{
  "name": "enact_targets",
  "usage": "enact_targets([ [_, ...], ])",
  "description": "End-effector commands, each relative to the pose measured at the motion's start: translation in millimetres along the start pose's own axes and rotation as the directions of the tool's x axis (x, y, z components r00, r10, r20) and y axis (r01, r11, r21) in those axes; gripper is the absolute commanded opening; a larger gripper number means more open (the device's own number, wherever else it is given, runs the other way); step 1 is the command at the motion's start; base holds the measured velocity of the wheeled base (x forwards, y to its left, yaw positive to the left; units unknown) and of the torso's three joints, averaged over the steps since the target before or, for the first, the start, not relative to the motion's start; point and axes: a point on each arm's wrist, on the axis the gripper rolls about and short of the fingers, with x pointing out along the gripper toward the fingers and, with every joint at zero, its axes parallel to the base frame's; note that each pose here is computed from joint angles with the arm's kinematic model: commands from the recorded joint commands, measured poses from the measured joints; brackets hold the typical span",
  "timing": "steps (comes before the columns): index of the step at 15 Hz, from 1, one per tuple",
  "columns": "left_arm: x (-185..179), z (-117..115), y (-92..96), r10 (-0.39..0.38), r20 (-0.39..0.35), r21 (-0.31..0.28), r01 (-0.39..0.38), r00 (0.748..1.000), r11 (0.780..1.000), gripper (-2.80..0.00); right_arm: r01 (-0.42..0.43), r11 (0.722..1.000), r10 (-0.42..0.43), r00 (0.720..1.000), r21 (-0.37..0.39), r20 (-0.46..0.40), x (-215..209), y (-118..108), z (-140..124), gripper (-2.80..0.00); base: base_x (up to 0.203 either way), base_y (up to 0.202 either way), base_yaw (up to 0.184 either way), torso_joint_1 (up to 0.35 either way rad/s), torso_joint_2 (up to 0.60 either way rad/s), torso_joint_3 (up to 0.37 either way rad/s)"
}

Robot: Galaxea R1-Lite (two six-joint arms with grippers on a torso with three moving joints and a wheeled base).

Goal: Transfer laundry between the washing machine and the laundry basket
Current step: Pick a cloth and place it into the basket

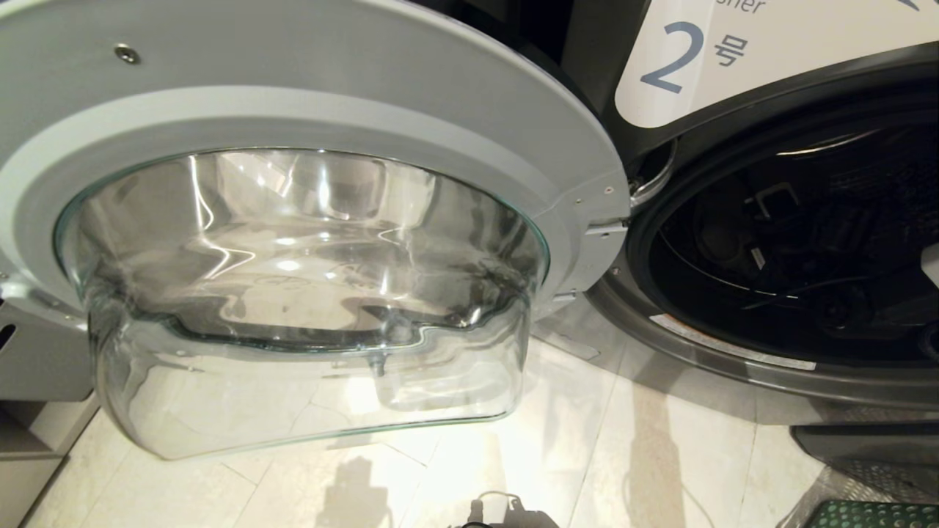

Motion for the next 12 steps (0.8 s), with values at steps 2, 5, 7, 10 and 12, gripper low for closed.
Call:
enact_targets([
  [2,0.0,0.1,0.0,0.0,0.0,0.0,0.0,1.0,1.0,-2.8,0.017,1.0,-0.017,0.999,0.0,-0.031,6.7,-0.1,1.3,0.0,0.0,0.0,0.0,0.0,0.0,0.0],
  [5,0.0,0.1,0.0,0.0,0.0,0.0,0.0,1.0,1.0,-2.8,0.029,0.999,-0.025,0.996,0.036,-0.09,21.7,7.8,-3.7,0.0,0.0,0.0,0.0,0.0,0.0,0.0],
  [7,0.0,0.0,0.0,0.0,0.0,0.0,0.0,1.0,1.0,-2.8,0.023,0.998,-0.017,0.994,0.052,-0.111,30.9,15.2,-10.4,0.0,0.0,0.0,0.0,0.0,0.0,0.0],
  [10,0.0,0.1,0.0,0.0,0.0,0.0,0.0,1.0,1.0,-2.8,0.019,0.996,-0.004,0.985,0.089,-0.17,36.7,24.6,-20.5,0.0,0.0,0.0,0.0,0.0,0.0,0.0],
  [12,0.1,0.1,0.0,0.0,-0.001,0.0,0.0,1.0,1.0,-2.8,0.04,0.994,-0.019,0.98,0.105,-0.198,39.9,25.8,-21.4,-2.8,0.0,0.0,0.0,0.0,0.0,0.0],
])
